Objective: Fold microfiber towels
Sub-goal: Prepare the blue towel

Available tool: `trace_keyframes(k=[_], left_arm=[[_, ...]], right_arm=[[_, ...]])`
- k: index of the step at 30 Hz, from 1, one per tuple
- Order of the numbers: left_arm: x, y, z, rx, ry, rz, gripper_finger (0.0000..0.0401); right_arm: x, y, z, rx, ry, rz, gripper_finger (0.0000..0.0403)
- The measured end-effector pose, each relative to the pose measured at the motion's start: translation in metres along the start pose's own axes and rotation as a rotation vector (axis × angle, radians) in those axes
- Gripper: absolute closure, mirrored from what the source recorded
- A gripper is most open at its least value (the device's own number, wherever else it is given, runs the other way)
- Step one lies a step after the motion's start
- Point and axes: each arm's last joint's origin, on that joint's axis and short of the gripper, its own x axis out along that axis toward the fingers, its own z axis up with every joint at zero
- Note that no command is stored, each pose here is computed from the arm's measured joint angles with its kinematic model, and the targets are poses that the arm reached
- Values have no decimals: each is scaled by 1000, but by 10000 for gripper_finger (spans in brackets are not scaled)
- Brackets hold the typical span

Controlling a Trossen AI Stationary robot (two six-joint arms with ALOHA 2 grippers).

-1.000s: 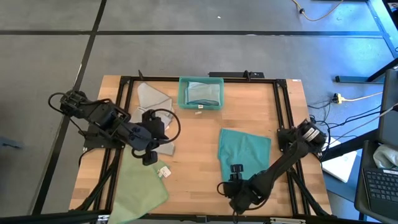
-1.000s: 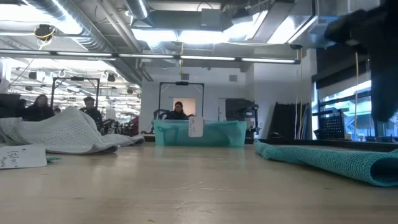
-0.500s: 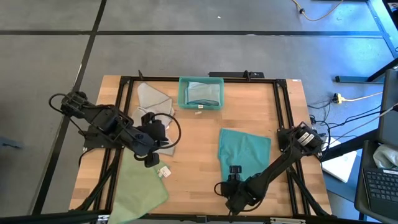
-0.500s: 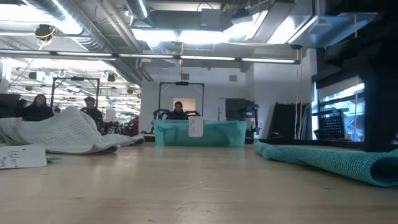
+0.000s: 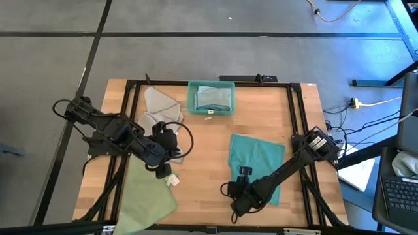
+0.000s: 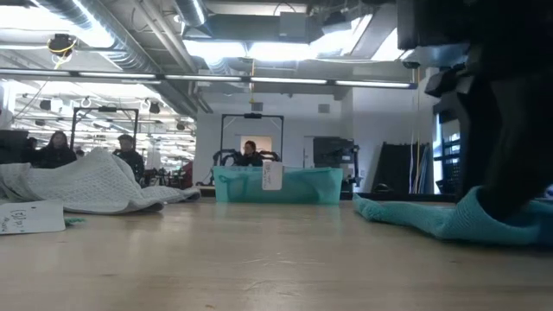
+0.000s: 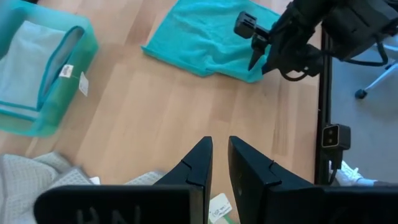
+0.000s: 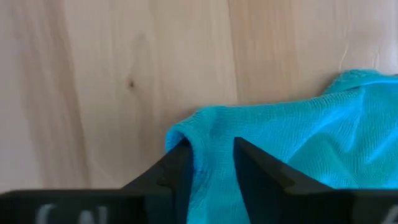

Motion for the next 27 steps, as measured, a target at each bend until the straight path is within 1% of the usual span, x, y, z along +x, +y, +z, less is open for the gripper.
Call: trace_keyframes(k=[5,7,11,16,19,21,24,27], left_arm=[[1,0,0,-9,0,1,358],[1,0,0,-12,-3,-2,358],[1,0,0,-16,-9,5,358],[1,0,1,-51,-23,12,358],[1,-1,3,-70,-37,0,358],[0,-2,4,-80,-52,-8,358],[0,-3,6,-89,-73,-14,358],[0,-4,7,-97,-83,-21,358]], right_arm=[[-15,1,10,24,9,4,377],[-20,2,13,29,13,11,393],[-30,1,17,91,30,-6,395],[-43,-8,16,203,63,-124,397],[-49,-12,16,261,81,-171,399],[-55,-14,18,289,64,-191,399],[-66,-15,24,309,14,-183,400],[-78,-23,24,395,-9,-218,401]])
